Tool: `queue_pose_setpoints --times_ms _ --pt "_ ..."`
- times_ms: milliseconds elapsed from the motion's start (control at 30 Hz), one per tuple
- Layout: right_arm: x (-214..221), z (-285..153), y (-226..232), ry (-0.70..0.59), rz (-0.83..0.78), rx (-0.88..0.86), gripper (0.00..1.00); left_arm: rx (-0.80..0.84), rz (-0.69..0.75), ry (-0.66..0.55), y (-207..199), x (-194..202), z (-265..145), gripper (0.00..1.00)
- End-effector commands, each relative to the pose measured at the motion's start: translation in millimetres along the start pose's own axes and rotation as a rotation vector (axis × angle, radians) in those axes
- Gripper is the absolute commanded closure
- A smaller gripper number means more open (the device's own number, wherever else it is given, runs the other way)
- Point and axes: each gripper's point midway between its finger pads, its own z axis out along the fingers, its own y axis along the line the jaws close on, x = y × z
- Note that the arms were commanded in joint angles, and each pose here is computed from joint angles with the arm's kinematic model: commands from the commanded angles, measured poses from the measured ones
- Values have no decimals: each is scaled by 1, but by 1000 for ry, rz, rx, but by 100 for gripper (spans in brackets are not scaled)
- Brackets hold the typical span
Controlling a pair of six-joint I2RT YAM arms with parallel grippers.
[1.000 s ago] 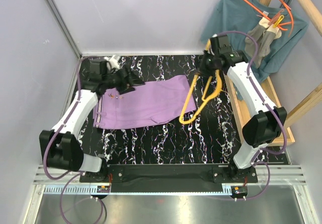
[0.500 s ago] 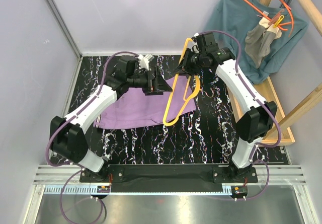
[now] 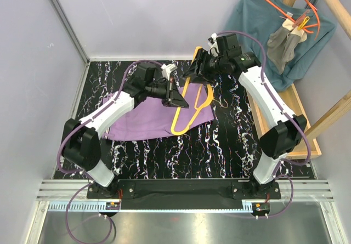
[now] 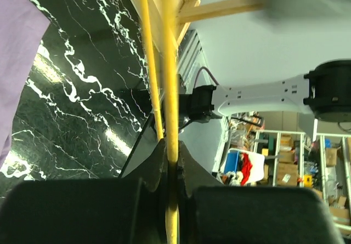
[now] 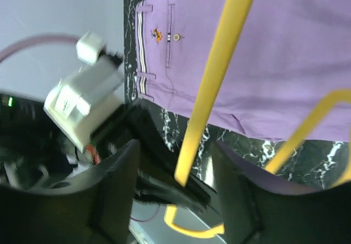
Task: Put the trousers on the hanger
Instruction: Pick up the hanger at the center of the board, then place the trousers on the hanger.
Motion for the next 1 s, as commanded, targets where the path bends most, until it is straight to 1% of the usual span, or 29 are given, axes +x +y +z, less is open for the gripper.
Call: queue_pose_setpoints --times_ms 0,33,100,133,167,233,267,300,367,400,533,567,633,667,700,733,767,800,867,933,967 --pt "11 -53 38 -24 -184 -94 31 90 16 -17 -16 -7 -21 100" --pt "12 -59 37 -35 -217 -81 20 96 10 -20 -17 -6 -25 100" --pt "11 -79 38 -80 -303 -59 10 102 7 -30 -17 -4 -37 100" --pt "8 -87 38 -100 -324 -44 1 106 6 -32 -17 -3 -41 100" --pt "5 -94 36 -124 -370 -26 0 128 17 -28 -25 1 -48 100" --pt "1 -103 23 -142 -391 42 0 152 21 -22 -32 9 -53 100" --pt "-9 -110 15 -169 -400 74 0 171 38 -19 -42 15 -58 100" --pt "-9 -113 10 -167 -401 85 0 185 44 -13 -44 21 -59 100" --pt "-13 -116 4 -175 -414 92 0 218 54 5 -53 31 -65 100" --pt "-16 -118 5 -180 -422 67 0 230 77 3 -59 39 -70 100" --pt "-15 -110 -3 -134 -414 32 0 269 130 16 -77 61 -82 100" --pt "-9 -109 4 -106 -413 -23 1 274 139 20 -79 65 -83 100" --pt "-7 -106 16 -91 -412 -108 0 280 143 27 -81 76 -84 100" --pt "0 -107 29 -57 -390 -188 0 281 137 38 -81 81 -81 100" --pt "-2 -108 38 -66 -393 -237 0 285 143 38 -81 84 -79 100" --pt "2 -106 43 -43 -349 -275 0 298 136 53 -88 91 -78 100" --pt "7 -108 52 -17 -346 -334 0 299 140 44 -92 92 -77 100" --pt "5 -110 58 -33 -359 -369 0 316 171 32 -97 93 -77 100" --pt "12 -111 65 7 -319 -427 1 329 173 25 -108 98 -76 100" --pt "13 -120 79 -7 -334 -496 8 313 159 23 -105 99 -73 100" --pt "16 -118 79 17 -269 -511 31 305 153 23 -104 100 -72 100"
